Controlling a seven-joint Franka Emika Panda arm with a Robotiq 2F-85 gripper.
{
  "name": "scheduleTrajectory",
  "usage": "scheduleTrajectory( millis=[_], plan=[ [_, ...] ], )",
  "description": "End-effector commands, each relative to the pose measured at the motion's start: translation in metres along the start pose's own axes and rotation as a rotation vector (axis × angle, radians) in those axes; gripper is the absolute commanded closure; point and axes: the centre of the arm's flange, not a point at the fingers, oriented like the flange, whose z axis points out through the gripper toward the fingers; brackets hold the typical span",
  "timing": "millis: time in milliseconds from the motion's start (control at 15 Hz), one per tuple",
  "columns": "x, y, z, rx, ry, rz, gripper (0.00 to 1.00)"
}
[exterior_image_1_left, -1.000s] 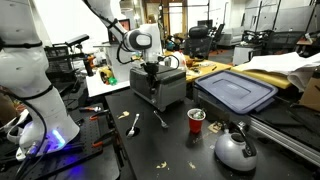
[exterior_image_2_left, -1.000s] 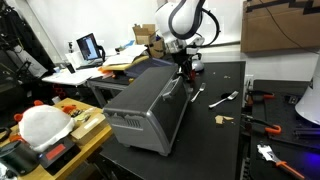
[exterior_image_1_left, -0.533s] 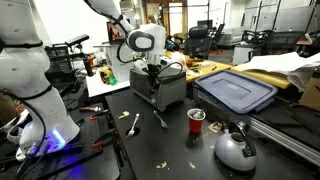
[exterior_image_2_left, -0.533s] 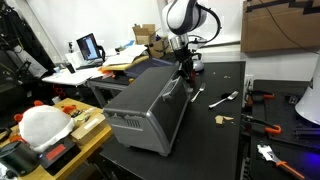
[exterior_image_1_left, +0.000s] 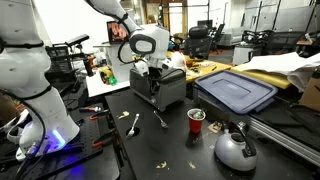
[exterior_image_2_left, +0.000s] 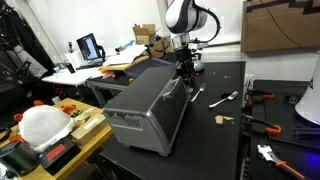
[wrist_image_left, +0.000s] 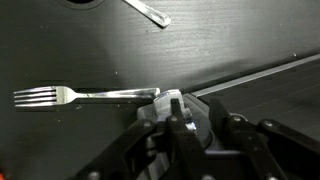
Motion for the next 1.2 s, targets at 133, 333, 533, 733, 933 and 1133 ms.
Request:
scheduleTrajectory(
  millis=[133, 333, 533, 733, 933, 1133],
  plan=[
    [0.008, -0.031, -0.014, -0.114, 0.047, -0.008, 0.19],
    [0.005, -0.041, -0.024, -0.193, 0.067, -0.024, 0.00],
    [0.004, -0.048, -0.034, -0.230, 0.085, -0.043, 0.00],
    [0.002, -0.046, -0.030, -0.202, 0.070, -0.044, 0.00],
    [-0.003, -0.035, -0.024, -0.164, 0.051, -0.008, 0.00],
    [-0.011, -0.027, -0.022, -0.119, 0.048, 0.036, 0.00]
  ],
)
